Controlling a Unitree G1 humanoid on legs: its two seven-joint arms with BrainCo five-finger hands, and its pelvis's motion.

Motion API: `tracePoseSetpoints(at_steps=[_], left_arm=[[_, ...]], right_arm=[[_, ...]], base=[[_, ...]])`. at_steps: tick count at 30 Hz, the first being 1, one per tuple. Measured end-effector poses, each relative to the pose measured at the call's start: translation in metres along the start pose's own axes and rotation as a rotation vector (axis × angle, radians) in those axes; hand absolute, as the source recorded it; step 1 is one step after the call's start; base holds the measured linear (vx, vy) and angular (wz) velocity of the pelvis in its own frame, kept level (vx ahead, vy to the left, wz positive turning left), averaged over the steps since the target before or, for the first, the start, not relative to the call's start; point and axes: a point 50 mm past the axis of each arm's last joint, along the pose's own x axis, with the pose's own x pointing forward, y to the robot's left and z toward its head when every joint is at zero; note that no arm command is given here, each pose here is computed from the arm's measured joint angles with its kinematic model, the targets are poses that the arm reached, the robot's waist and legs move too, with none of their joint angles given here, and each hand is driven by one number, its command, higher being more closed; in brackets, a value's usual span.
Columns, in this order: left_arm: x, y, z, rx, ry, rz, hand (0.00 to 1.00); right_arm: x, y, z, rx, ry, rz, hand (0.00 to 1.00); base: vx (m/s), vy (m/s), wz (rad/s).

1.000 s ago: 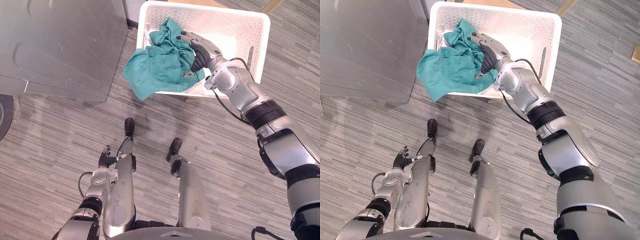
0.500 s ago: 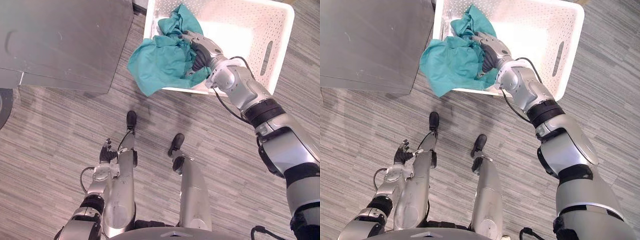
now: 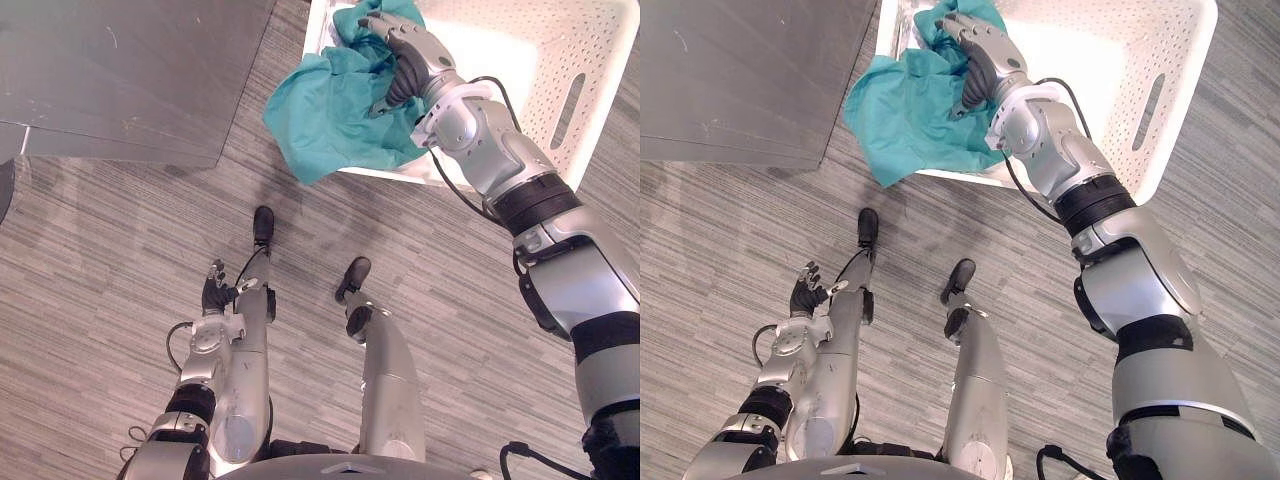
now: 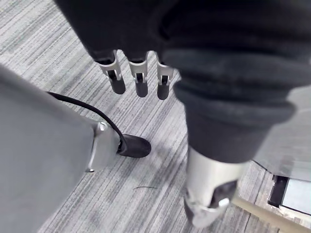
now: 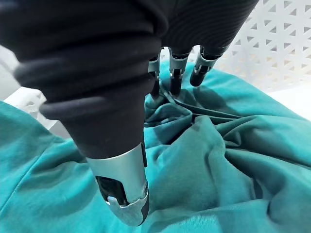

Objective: Pick up the laundry basket with both hands and put the clothes into the washing machine.

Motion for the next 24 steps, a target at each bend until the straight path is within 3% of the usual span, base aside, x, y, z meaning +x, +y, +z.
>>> tracePoseSetpoints(at_steps=[13,14,24], left_arm=[[0.001,-0.004,0.010,-0.049,-0.045,0.002,0.00],[0.001,-0.004,0.010,-0.049,-0.045,0.001,0.00],[0.002,-0.004,0.012,-0.051,-0.050,-0.004,0.00]], right_arm=[[-0.003,0.003,-0.019,0.013,0.085,0.013,0.00],[-0.003,0.004,-0.020,0.011,0.092,0.017,1.00],[-0.002,0.009,-0.020,-0.057,0.089,0.058,1.00]], base=[[0.01,-0.059,0.02],[0.01,-0.061,0.01],[0.01,-0.057,0.00]])
